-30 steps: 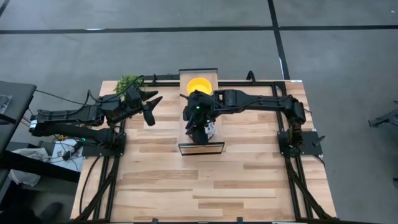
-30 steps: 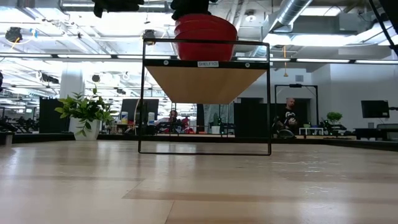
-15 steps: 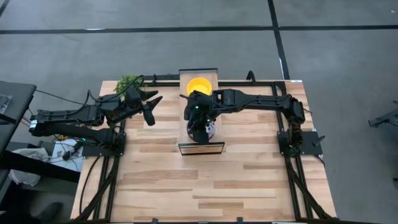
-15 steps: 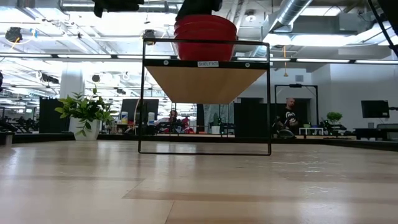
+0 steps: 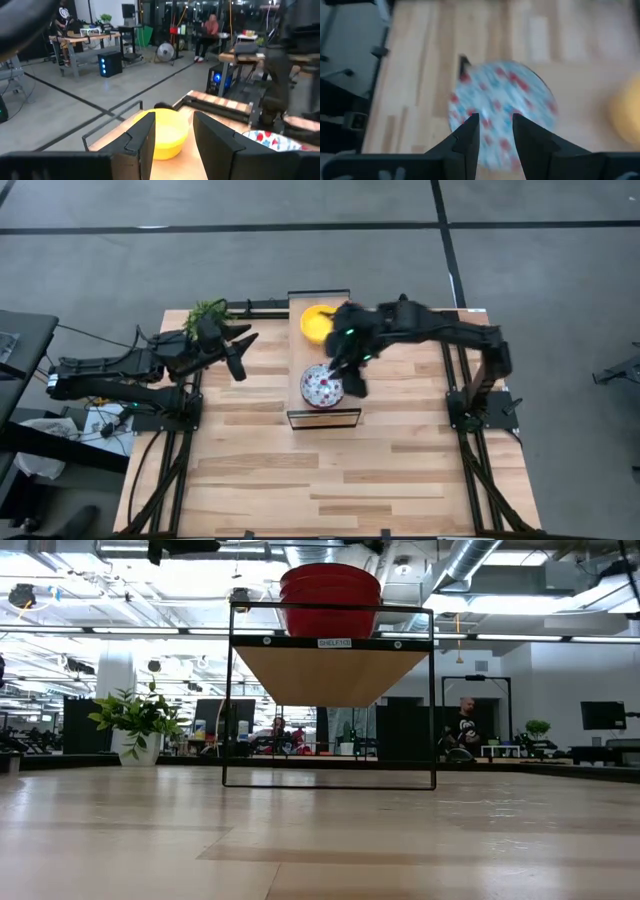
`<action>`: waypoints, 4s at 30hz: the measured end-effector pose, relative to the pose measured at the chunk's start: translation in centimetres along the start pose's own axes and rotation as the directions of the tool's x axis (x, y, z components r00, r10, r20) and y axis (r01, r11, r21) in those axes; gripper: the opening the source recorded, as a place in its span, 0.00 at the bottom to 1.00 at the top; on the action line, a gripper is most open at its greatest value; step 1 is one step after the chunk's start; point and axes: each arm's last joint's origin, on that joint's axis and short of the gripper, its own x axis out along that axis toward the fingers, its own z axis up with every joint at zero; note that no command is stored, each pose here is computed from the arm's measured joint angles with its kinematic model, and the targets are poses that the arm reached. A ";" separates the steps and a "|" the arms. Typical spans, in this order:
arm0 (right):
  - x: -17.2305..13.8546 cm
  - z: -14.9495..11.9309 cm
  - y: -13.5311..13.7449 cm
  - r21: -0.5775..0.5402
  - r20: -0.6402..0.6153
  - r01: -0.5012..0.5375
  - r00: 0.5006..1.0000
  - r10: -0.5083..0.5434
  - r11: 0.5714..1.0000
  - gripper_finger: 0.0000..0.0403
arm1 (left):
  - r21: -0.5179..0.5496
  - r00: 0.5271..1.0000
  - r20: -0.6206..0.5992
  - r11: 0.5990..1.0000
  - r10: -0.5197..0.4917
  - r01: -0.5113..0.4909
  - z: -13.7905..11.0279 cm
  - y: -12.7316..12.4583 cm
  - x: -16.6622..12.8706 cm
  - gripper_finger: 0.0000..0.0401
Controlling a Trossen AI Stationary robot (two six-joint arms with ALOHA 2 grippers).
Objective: Pick & Place Mini bowls
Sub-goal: Return to Home Position
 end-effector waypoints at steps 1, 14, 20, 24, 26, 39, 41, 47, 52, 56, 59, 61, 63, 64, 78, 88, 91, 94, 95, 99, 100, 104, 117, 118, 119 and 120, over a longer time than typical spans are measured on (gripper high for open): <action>-1.1 -0.5 0.0 0.008 -0.009 0.024 1.000 -0.024 1.000 0.26 | -0.008 1.000 0.009 1.000 0.000 0.000 0.1 0.2 -0.3 0.33; -9.4 -9.8 2.1 0.149 0.285 0.186 0.933 -0.222 0.971 0.26 | -0.178 0.985 0.043 0.969 -0.165 0.170 -2.5 1.8 -3.7 0.33; -8.6 -15.9 3.3 0.255 0.418 0.162 0.871 -0.260 0.953 0.26 | -0.245 0.983 0.033 0.952 -0.179 0.182 -5.0 2.1 -4.4 0.33; -6.9 -19.5 3.8 0.301 0.506 0.112 0.823 -0.258 0.947 0.26 | -0.294 0.984 0.004 0.940 -0.180 0.173 -7.0 2.2 -4.4 0.33; -5.6 -21.2 3.9 0.320 0.539 0.081 0.804 -0.252 0.944 0.26 | -0.321 0.983 -0.015 0.932 -0.182 0.168 -8.0 2.1 -4.3 0.33; 1.0 -28.1 3.4 0.537 0.528 -0.068 0.804 -0.272 0.841 0.26 | -0.427 0.967 -0.169 0.898 -0.190 0.102 -13.8 1.6 -3.5 0.33; 1.4 -28.5 3.2 0.567 0.512 -0.056 0.806 -0.298 0.822 0.26 | -0.440 0.966 -0.171 0.892 -0.194 0.102 -14.0 1.5 -3.5 0.33; 0.3 -27.7 3.7 0.401 0.638 -0.010 0.721 -0.272 0.916 0.26 | -0.299 0.934 -0.043 0.897 -0.354 0.326 -12.7 1.3 -3.9 0.33; -1.1 -28.0 4.3 0.289 0.710 0.015 0.668 -0.225 0.957 0.26 | -0.232 0.903 0.044 0.875 -0.427 0.425 -12.0 1.7 -5.0 0.33; -1.5 -29.0 4.8 0.235 0.751 -0.003 0.636 -0.179 0.972 0.26 | -0.210 0.897 0.085 0.872 -0.435 0.442 -12.1 2.1 -5.8 0.33; -0.8 -30.2 4.9 0.188 0.810 -0.033 0.570 -0.136 0.982 0.26 | -0.215 0.890 0.096 0.864 -0.446 0.456 -13.3 2.2 -6.0 0.33; -0.1 -31.1 5.0 0.168 0.845 -0.062 0.522 -0.111 0.984 0.26 | -0.221 0.877 0.110 0.849 -0.468 0.481 -14.1 2.2 -6.2 0.33; 0.6 -32.0 5.0 0.158 0.861 -0.094 0.500 -0.090 0.983 0.26 | -0.223 0.861 0.126 0.832 -0.493 0.509 -14.6 2.1 -6.2 0.33; 1.0 -32.4 5.0 0.157 0.866 -0.110 0.493 -0.083 0.981 0.26 | -0.222 0.859 0.108 0.830 -0.501 0.512 -15.0 2.1 -6.1 0.33; 2.7 -34.4 4.5 0.203 0.857 -0.078 0.497 -0.139 0.976 0.27 | -0.224 0.851 0.055 0.825 -0.522 0.520 -18.0 1.5 -5.3 0.33; 2.9 -34.6 4.5 0.139 0.844 0.031 0.519 -0.134 0.990 0.27 | -0.133 0.850 0.057 0.840 -0.523 0.526 -18.0 1.5 -5.3 0.33; 2.9 -34.6 4.5 0.119 0.843 0.063 0.522 -0.134 0.991 0.27 | -0.134 0.850 0.061 0.840 -0.523 0.526 -18.0 1.5 -5.3 0.33; 3.1 -34.7 4.5 0.117 0.832 0.070 0.537 -0.136 0.991 0.27 | -0.134 0.850 0.064 0.839 -0.523 0.527 -18.0 1.5 -5.3 0.33; 3.2 -34.7 4.5 0.116 0.827 0.073 0.545 -0.137 0.991 0.27 | -0.133 0.850 0.068 0.839 -0.523 0.527 -17.9 1.5 -5.3 0.33; 3.3 -34.9 4.4 0.115 0.815 0.079 0.563 -0.139 0.990 0.27 | -0.133 0.850 0.068 0.839 -0.523 0.527 -17.9 1.5 -5.3 0.33; 3.4 -34.9 4.4 0.114 0.811 0.080 0.568 -0.140 0.990 0.27 | -0.133 0.850 0.069 0.839 -0.523 0.527 -17.9 1.5 -5.3 0.33; 3.4 -34.9 4.4 0.113 0.813 0.079 0.566 -0.138 0.990 0.27 | -0.133 0.849 0.071 0.839 -0.523 0.528 -17.9 1.5 -5.3 0.33; 3.4 -34.9 4.4 0.113 0.812 0.079 0.567 -0.138 0.990 0.27 | -0.134 0.849 0.075 0.839 -0.523 0.528 -17.9 1.5 -5.3 0.33; 3.4 -34.9 4.4 0.113 0.812 0.080 0.567 -0.139 0.990 0.27 | -0.134 0.849 0.075 0.839 -0.523 0.528 -17.9 1.5 -5.3 0.33; 3.4 -34.9 4.4 0.113 0.812 0.080 0.567 -0.138 0.990 0.27 | -0.134 0.849 0.075 0.839 -0.523 0.528 -17.9 1.5 -5.3 0.33; 3.4 -34.9 4.4 0.114 0.812 0.079 0.567 -0.139 0.990 0.27 | -0.134 0.849 0.075 0.839 -0.523 0.528 -17.9 1.5 -5.3 0.33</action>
